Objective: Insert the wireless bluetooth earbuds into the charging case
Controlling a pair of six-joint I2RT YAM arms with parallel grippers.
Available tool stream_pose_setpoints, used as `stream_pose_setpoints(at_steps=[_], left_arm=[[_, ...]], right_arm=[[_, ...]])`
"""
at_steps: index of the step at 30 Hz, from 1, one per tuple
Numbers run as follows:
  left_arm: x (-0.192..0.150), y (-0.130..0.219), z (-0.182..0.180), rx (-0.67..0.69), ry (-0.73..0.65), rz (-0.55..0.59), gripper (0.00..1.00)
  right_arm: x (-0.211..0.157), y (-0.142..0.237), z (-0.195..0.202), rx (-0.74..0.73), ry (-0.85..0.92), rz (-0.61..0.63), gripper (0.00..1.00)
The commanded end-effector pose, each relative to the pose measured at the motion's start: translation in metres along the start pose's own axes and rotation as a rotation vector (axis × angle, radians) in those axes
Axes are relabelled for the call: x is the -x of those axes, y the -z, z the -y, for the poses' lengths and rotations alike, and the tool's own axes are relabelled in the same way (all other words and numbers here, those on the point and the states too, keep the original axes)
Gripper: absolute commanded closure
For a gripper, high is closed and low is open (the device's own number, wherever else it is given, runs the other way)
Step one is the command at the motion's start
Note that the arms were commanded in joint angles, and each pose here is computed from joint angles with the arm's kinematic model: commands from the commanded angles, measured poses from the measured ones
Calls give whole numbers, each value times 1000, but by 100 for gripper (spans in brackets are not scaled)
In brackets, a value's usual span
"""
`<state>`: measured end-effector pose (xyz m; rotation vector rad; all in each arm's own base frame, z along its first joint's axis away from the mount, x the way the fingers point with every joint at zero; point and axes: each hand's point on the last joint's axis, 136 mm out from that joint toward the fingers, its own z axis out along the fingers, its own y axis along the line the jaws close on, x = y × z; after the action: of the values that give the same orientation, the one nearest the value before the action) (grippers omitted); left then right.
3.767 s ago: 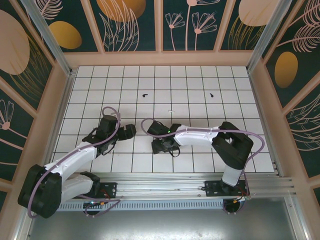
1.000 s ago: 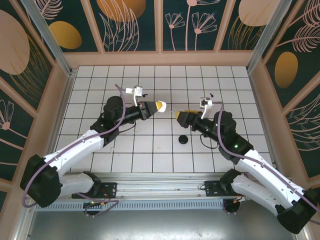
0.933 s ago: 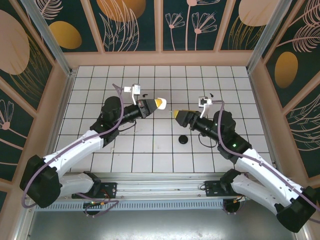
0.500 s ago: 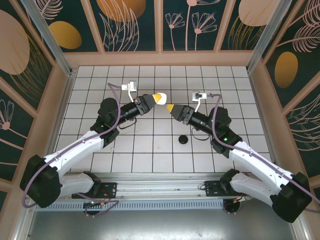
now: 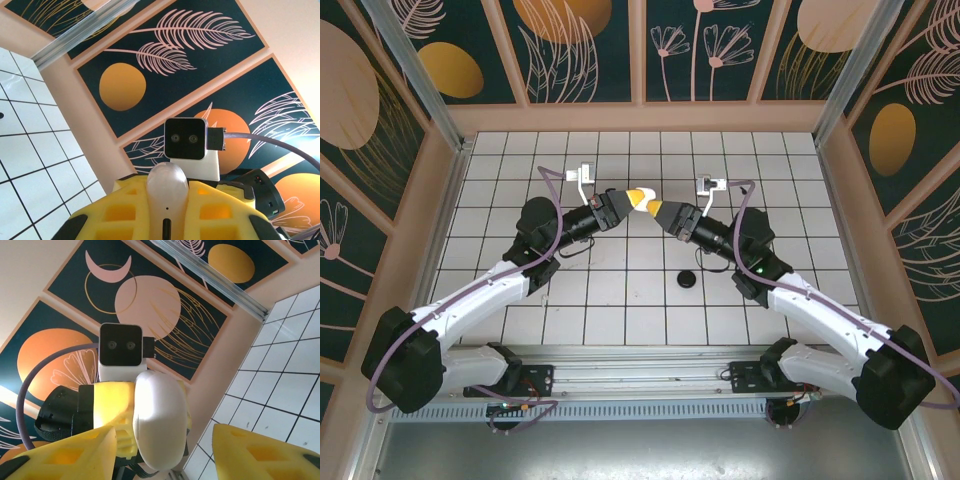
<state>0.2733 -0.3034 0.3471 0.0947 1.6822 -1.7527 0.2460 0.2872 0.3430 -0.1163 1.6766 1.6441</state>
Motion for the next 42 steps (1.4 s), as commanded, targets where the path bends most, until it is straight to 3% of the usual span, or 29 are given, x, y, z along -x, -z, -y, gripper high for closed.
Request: stream_pose_setpoints(at_steps=[1, 15, 17, 21, 25, 33, 37, 42], left_arm=[[3, 1, 11, -52, -16, 6, 100], [1, 6, 13, -32, -69, -5, 98], [-2, 7, 9, -4, -130, -24, 90], [-3, 13, 8, 35, -235, -33, 56], [1, 22, 1, 131, -343, -40, 38], [17, 39, -8, 316, -566, -117, 29], [10, 42, 4, 253, -702, -206, 22], [-9, 42, 13, 151, -837, -345, 19]], right_arm=[[14, -3, -29, 99, 33, 17, 50], [15, -2, -39, 154, 113, 14, 79], [19, -1, -37, 119, 166, -1, 82], [25, 3, -30, 13, 275, -60, 85], [32, 14, -25, -76, 388, -130, 86], [24, 25, -17, -201, 566, -393, 86], [19, 26, -9, -225, 626, -482, 86], [15, 29, -2, -240, 744, -535, 87]])
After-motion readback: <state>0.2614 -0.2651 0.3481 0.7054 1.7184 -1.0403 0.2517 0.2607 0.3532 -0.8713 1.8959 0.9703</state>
